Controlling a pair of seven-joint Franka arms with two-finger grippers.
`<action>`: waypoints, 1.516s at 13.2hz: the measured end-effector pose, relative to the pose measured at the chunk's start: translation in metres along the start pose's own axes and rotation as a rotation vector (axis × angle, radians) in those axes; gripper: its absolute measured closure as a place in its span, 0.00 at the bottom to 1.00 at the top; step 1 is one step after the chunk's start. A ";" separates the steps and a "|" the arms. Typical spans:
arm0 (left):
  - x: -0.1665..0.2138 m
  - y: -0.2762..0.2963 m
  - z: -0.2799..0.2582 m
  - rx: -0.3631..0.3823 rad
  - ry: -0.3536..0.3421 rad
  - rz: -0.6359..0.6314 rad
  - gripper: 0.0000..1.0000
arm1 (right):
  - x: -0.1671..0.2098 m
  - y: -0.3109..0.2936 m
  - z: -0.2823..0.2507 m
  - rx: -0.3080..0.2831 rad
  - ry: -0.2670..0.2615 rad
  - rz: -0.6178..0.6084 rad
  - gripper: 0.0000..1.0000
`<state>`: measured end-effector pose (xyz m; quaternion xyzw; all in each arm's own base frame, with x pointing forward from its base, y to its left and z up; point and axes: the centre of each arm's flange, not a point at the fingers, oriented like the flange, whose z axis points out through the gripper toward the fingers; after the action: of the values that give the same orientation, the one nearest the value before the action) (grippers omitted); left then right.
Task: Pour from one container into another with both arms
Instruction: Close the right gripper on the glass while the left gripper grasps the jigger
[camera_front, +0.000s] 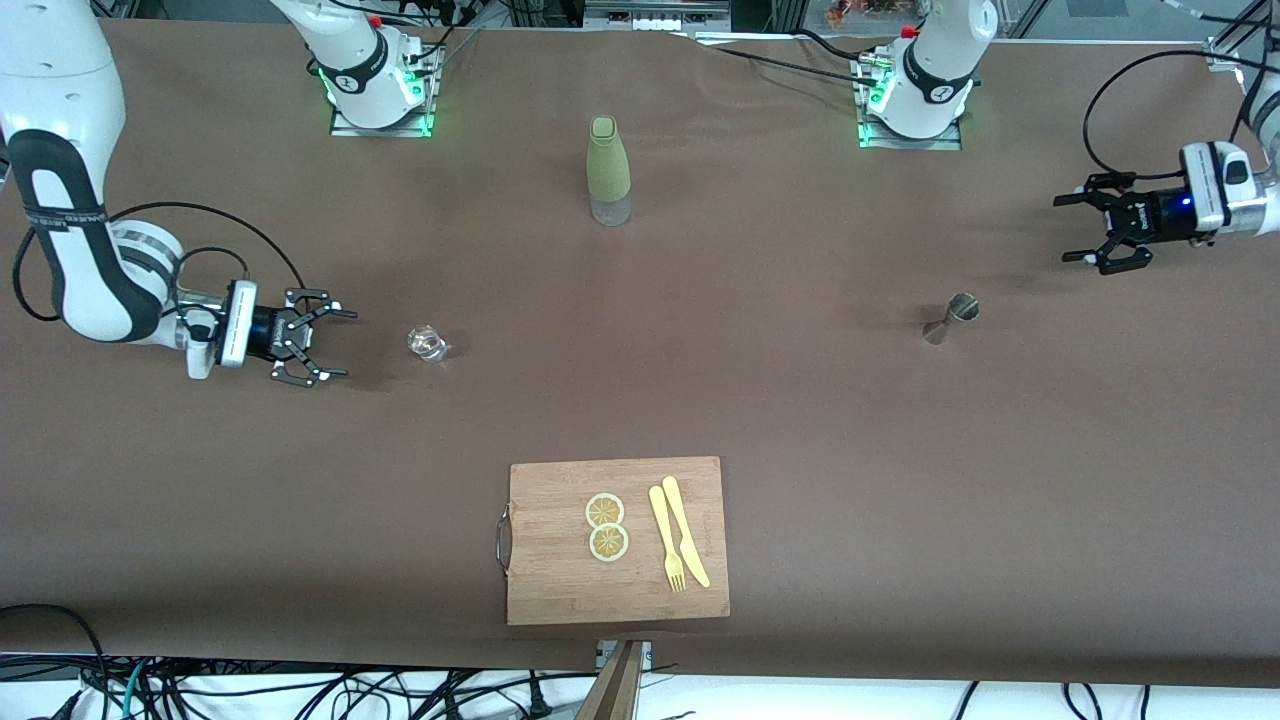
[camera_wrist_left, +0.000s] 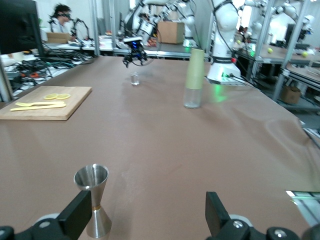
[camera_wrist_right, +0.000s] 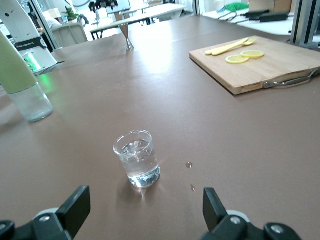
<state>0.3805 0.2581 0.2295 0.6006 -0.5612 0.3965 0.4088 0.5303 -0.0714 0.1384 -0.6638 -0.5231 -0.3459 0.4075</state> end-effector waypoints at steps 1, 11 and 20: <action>-0.013 -0.002 0.006 0.021 0.019 -0.009 0.00 | -0.005 -0.002 0.011 -0.018 0.030 -0.025 0.00; -0.121 -0.039 0.078 0.071 0.186 -0.092 0.00 | -0.023 -0.013 0.094 0.016 0.105 -0.087 0.00; -0.128 -0.075 0.126 0.039 0.271 -0.047 0.00 | -0.024 -0.019 0.125 0.033 0.127 -0.079 0.01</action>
<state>0.4508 0.1877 0.0618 0.5622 -0.4789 0.4751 0.4784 0.5103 0.0338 0.0666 -0.6125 -0.5276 -0.3948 0.4367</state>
